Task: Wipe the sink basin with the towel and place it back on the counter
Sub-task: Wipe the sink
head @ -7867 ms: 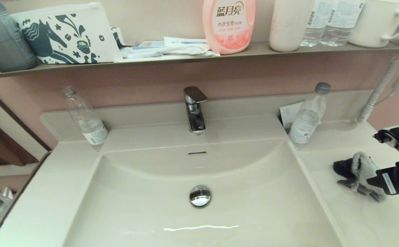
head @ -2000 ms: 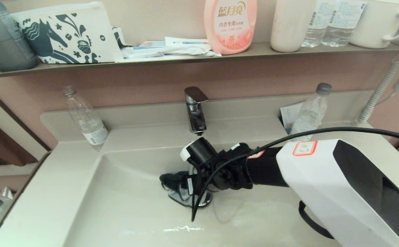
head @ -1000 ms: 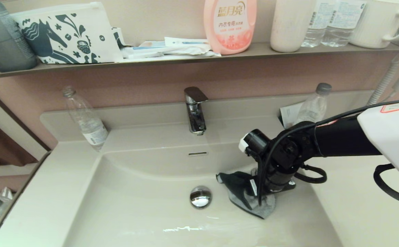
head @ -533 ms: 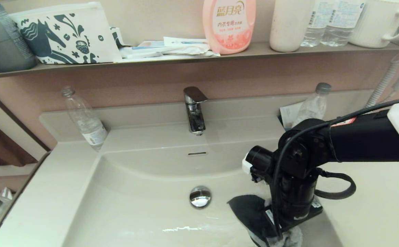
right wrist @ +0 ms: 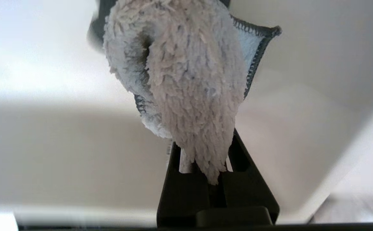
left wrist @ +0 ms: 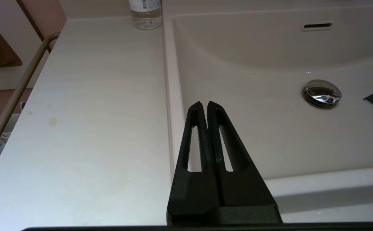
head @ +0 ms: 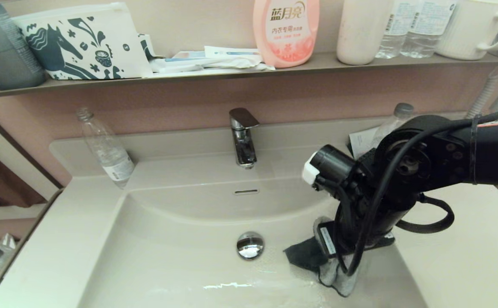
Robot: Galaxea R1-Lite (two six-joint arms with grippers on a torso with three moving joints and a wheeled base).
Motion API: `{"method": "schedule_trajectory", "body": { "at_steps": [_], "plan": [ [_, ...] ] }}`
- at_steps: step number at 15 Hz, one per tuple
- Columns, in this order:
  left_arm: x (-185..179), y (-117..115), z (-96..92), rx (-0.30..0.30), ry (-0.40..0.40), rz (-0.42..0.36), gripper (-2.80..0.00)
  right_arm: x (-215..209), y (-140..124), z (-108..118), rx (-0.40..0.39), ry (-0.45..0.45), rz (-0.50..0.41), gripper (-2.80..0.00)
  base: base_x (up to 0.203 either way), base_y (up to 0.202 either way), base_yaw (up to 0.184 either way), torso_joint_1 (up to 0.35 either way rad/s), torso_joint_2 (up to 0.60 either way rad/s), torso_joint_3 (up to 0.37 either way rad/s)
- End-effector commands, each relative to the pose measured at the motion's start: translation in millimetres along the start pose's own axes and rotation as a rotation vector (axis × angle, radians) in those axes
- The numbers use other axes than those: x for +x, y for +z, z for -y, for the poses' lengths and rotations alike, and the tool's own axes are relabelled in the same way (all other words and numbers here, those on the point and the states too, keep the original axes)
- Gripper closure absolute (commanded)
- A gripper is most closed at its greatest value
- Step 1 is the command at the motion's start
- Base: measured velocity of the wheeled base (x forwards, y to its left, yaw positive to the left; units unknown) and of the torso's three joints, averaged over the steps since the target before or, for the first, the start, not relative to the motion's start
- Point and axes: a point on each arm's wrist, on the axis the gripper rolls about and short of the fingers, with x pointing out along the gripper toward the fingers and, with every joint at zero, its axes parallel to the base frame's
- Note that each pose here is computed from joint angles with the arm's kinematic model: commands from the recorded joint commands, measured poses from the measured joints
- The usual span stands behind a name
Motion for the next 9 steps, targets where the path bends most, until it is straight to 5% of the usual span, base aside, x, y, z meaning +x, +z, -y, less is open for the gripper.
{"method": "schedule_trajectory", "body": {
  "at_steps": [1,3,6,9],
  "plan": [
    [0,0,0.0,-0.001,0.001,0.0,0.0,-8,9,10,0.049,0.01,0.075,0.0,0.0,0.0,0.0,0.0,0.0,0.0],
    [0,0,0.0,0.0,0.001,-0.001,0.0,-7,18,10,0.077,0.043,0.143,0.0,0.0,0.0,0.0,0.0,0.0,0.0],
    [0,0,0.0,0.0,0.002,-0.001,0.0,16,19,-8,0.045,0.045,0.124,0.0,0.0,0.0,0.0,0.0,0.0,0.0],
    [0,0,0.0,0.0,0.001,0.0,0.0,40,33,-36,0.048,0.123,0.244,0.0,0.0,0.0,0.0,0.0,0.0,0.0]
  ]
}}
